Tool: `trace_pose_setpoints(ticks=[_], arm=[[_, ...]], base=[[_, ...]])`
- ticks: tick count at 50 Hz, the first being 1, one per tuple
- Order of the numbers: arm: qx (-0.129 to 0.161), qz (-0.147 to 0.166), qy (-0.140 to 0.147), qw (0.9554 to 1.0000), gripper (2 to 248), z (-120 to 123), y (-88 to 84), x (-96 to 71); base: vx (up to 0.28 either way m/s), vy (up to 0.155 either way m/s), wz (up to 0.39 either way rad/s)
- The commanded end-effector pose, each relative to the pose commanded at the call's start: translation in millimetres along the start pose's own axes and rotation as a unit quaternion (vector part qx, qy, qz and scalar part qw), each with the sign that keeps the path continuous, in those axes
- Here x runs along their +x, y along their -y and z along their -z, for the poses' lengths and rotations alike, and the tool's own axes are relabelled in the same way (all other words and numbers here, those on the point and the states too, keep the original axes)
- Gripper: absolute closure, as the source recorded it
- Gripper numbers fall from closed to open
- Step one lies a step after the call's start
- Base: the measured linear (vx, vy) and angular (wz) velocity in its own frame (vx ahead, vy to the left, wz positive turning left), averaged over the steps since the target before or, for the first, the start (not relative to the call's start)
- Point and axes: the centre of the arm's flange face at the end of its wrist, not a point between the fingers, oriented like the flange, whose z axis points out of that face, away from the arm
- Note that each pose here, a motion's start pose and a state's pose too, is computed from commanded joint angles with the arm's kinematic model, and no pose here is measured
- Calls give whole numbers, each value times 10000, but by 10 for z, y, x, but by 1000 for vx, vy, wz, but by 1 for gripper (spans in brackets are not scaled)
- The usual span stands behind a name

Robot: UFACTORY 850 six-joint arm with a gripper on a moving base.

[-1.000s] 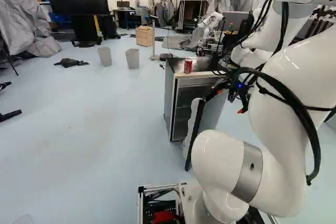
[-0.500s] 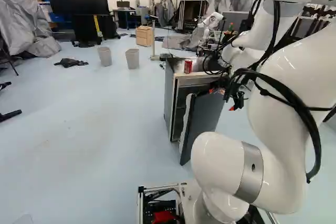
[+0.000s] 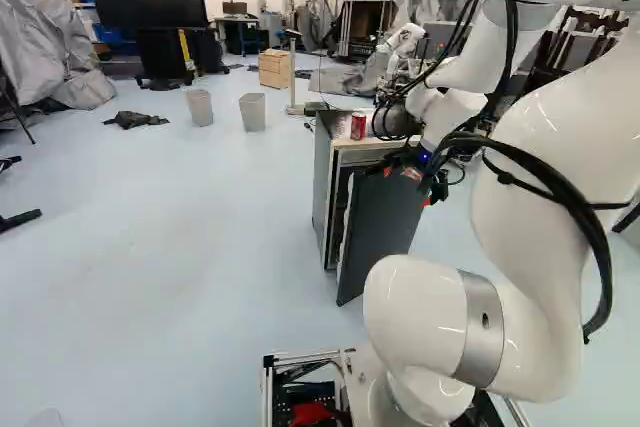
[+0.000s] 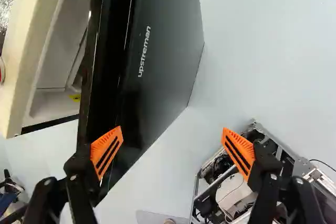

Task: Grab a drink from the fridge

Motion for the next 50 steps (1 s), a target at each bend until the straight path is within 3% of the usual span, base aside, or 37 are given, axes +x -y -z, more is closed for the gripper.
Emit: trace_pose_setpoints(ticks=[50], arm=[[206, 792, 206, 9964, 3, -147, 709, -247]], base=[[0, 0, 0]])
